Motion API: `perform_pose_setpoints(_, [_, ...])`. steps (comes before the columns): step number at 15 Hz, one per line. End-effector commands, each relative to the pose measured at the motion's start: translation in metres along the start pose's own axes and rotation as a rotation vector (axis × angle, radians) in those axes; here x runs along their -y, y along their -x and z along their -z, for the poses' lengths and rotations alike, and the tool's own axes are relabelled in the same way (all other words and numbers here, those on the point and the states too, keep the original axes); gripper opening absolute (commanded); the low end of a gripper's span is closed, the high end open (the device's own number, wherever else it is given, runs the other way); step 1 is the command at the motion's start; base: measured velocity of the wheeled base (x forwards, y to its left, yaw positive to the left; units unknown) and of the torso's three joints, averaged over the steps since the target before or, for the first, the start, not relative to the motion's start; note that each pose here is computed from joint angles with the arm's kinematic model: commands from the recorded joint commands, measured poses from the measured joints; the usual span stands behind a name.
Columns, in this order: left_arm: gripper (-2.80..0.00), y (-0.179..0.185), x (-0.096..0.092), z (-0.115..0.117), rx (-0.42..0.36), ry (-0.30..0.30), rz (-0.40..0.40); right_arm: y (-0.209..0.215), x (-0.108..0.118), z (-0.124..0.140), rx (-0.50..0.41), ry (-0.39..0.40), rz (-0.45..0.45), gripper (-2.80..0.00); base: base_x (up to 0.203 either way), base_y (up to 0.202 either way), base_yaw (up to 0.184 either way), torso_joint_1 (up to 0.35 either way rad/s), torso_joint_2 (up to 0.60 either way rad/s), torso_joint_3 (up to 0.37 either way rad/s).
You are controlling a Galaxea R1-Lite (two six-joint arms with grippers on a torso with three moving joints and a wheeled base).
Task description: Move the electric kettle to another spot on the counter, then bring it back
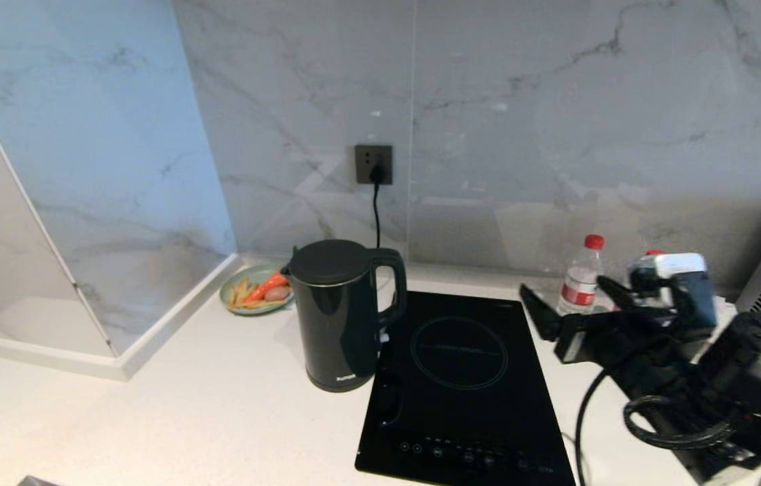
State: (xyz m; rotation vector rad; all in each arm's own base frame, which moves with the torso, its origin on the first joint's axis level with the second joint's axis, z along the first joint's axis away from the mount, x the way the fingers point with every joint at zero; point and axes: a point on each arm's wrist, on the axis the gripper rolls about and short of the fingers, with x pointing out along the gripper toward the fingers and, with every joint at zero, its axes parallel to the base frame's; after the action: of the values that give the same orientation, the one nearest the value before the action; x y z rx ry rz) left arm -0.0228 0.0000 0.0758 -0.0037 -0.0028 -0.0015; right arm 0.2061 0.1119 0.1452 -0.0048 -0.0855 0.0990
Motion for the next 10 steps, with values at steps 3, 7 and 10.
perform_pose_setpoints(3, [-2.8, 0.0, 0.0, 0.001, -0.001, 0.001, 0.0, 0.058, 0.084, -0.025, 0.11, 0.023, 0.338, 0.0, 0.0, 0.0, 0.0, 0.0, 0.0, 0.0])
perform_pose_setpoints(7, [-2.8, 0.0, 0.0, 0.001, -0.001, 0.001, 0.0, 0.118, 0.105, -0.058, 0.353, 0.064, 0.493, 0.0, 0.0, 0.0, 0.0, 0.0, 0.0, 0.0])
perform_pose_setpoints(10, [-2.8, 0.0, 0.0, 0.001, -0.001, 0.001, 0.0, 0.151, 0.105, -0.064, 0.396, 0.161, 0.484, 0.0, 0.0, 0.0, 0.0, 0.0, 0.0, 0.0])
